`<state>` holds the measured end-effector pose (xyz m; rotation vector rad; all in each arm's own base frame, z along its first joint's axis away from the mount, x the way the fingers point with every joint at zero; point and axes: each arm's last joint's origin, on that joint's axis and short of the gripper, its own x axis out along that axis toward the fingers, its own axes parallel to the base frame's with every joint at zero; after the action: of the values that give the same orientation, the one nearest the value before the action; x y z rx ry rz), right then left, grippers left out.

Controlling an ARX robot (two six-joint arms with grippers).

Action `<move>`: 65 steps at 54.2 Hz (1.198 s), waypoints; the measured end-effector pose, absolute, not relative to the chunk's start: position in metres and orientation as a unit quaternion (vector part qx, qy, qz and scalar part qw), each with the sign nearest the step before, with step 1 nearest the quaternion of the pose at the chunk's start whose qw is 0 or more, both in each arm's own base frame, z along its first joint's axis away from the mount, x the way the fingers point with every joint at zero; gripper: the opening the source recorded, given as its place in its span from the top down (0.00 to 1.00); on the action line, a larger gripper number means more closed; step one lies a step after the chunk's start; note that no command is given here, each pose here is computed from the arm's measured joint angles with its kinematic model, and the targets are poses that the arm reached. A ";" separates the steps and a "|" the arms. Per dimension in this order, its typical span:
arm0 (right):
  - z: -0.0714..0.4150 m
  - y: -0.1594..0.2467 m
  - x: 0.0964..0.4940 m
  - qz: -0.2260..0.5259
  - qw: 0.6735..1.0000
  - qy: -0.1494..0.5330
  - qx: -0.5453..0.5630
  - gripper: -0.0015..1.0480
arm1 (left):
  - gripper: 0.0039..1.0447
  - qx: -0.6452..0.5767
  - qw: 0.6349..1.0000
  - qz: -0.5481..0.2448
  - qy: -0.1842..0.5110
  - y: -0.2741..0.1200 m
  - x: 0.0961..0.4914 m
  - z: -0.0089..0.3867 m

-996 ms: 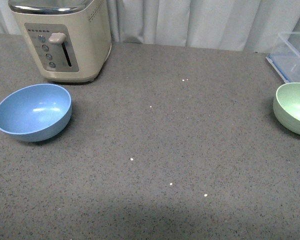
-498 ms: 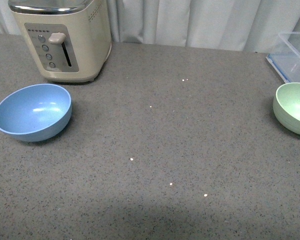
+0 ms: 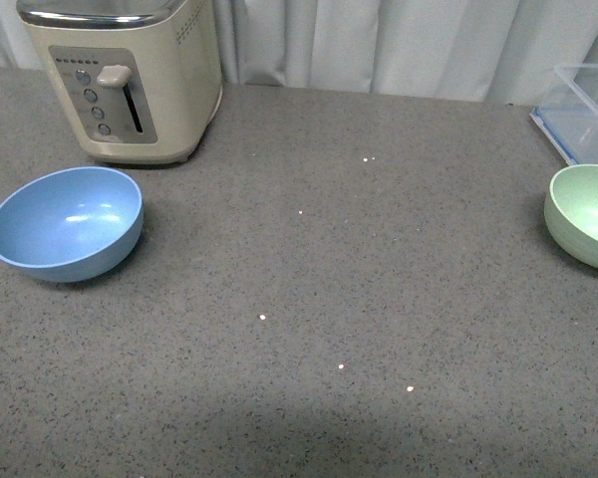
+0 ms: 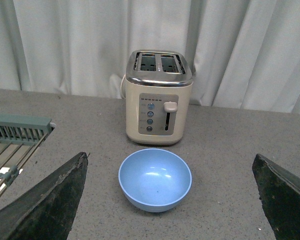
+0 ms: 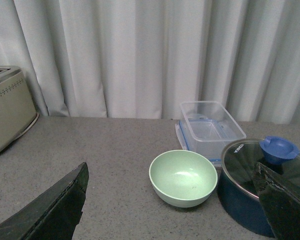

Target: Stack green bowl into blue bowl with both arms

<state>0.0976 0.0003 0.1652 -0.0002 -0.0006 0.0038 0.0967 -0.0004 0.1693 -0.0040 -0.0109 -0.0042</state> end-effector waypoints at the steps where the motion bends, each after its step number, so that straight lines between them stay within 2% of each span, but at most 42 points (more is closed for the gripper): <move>1: 0.165 0.000 0.098 0.002 1.000 0.000 0.000 0.09 | 0.06 -0.002 1.000 -0.002 -0.005 0.000 0.097 0.169; 65: 0.165 0.000 0.098 0.002 1.000 0.000 0.000 0.09 | 0.06 -0.002 1.000 -0.002 -0.006 0.000 0.097 0.169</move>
<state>0.0976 0.0003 0.1652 -0.0002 -0.0006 0.0038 0.0967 -0.0004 0.1694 -0.0040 -0.0112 -0.0042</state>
